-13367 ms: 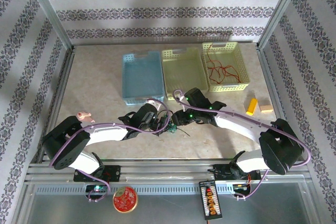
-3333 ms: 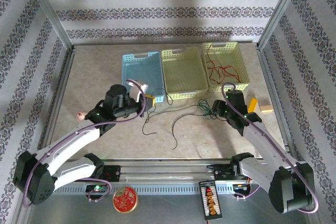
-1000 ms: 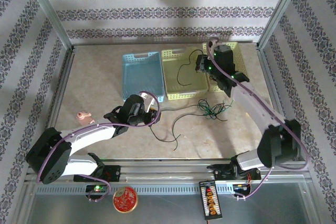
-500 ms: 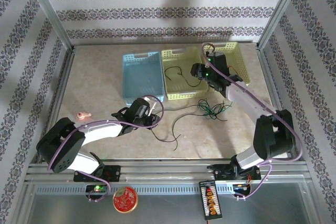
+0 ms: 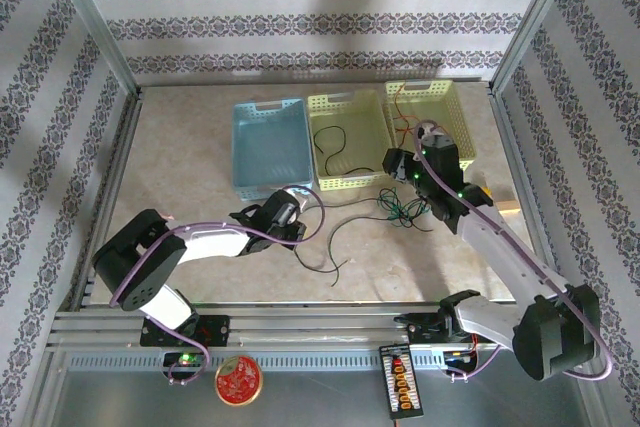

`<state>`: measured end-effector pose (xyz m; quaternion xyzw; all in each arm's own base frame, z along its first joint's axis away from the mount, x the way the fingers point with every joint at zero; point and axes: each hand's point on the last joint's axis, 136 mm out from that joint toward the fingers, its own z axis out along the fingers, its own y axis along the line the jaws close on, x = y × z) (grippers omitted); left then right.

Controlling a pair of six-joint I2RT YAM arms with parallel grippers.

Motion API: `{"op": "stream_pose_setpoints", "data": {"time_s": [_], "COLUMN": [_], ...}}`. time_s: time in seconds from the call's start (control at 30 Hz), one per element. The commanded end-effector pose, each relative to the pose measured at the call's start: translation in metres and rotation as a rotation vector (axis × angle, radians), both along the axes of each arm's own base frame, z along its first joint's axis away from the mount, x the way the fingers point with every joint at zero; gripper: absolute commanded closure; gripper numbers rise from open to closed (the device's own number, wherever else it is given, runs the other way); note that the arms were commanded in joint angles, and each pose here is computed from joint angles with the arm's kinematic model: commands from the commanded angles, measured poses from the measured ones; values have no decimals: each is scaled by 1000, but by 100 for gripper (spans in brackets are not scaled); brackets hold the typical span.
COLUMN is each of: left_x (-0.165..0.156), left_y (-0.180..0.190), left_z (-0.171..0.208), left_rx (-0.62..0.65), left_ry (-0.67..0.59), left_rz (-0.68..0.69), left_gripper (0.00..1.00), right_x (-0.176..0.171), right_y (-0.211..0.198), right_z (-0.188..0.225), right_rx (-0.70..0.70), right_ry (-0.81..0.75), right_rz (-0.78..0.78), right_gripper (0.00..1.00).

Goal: Untangle the cables

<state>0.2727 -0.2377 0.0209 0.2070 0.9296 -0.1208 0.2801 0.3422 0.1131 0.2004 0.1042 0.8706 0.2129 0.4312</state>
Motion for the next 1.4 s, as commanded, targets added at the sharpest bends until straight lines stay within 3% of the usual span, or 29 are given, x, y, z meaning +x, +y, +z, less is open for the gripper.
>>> {"op": "stream_pose_setpoints", "data": {"time_s": [0.0, 0.2, 0.33, 0.4, 0.5, 0.63, 0.73, 0.87, 0.93, 1.07, 1.2, 1.23, 1.37], "left_x": [-27, -23, -14, -10, -8, -6, -7, -7, -8, -10, -5, -3, 8], "left_y": [16, 33, 32, 22, -3, -26, -32, -31, -29, -21, -9, -7, 0], "left_z": [-27, -33, -22, -8, 29, 101, 133, 133, 122, 89, 62, 57, 36], "left_rx": [192, 385, 431, 370, 176, -61, -105, -69, -51, 4, 100, 121, 199], "left_ry": [77, 18, -46, -80, -168, -328, -378, -363, -332, -248, -180, -172, -154], "left_rz": [-40, 10, 32, 19, -34, -83, -128, -146, -150, -117, -38, -18, 37], "left_gripper": [77, 99, 100, 100, 100, 100, 100, 100, 92, 65, 56, 47, 40], "right_x": [-9, -12, -11, -12, -14, -22, -29, -43, -51, -58, -54, -54, -50], "right_y": [-9, -11, -9, -5, 8, 23, 35, 57, 68, 77, 78, 77, 77], "right_z": [0, 3, 4, 3, 0, -9, -20, -44, -56, -69, -65, -63, -58], "right_rx": [16, 41, 44, 47, 55, 65, 74, 62, 23, -28, -29, -34, -53], "right_ry": [-2, -16, -13, -9, 6, 35, 73, 161, 193, 226, 213, 208, 195], "right_rz": [-54, -69, -59, -35, 39, 128, 190, 285, 320, 333, 325, 326, 336], "right_gripper": [51, 51, 51, 51, 51, 51, 51, 51, 51, 51, 51, 51, 51]}}
